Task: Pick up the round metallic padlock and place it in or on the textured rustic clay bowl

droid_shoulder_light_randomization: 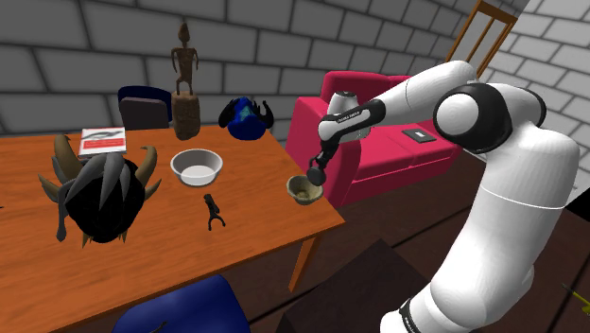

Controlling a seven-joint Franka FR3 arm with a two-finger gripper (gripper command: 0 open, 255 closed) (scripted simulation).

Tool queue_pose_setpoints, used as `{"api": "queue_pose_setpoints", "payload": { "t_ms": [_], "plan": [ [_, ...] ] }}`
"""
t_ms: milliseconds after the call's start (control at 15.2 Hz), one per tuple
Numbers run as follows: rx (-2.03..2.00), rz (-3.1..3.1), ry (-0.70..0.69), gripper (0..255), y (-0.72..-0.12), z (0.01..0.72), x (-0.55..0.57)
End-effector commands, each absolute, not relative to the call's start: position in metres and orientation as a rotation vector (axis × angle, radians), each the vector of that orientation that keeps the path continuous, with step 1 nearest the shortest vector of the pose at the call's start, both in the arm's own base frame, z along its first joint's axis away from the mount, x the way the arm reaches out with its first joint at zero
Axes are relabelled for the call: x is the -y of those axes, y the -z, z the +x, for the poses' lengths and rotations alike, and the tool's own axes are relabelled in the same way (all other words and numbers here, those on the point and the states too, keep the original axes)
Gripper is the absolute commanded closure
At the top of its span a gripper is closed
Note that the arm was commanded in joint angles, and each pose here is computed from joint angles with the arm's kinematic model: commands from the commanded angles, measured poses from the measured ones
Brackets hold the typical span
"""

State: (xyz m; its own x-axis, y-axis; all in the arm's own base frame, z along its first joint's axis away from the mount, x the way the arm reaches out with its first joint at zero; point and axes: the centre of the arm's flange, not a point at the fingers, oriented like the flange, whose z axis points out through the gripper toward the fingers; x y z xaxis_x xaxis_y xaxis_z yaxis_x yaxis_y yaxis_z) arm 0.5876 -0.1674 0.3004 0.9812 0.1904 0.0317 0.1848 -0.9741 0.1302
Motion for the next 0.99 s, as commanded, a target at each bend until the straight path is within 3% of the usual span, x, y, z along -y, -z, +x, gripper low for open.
{"api": "queue_pose_setpoints", "payload": {
  "t_ms": [0, 396, 462, 792, 924],
  "plan": [
    [-0.285, 3.000, -0.068, 255, -0.297, 0.588, 0.168],
    [-0.285, 3.000, -0.068, 255, -0.297, 0.588, 0.168],
    [-0.285, 3.000, -0.068, 0, -0.297, 0.588, 0.168],
    [-0.285, 3.000, -0.068, 0, -0.297, 0.588, 0.168],
    [-0.285, 3.000, -0.068, 0, -0.323, 0.586, 0.164]
  ]
}}
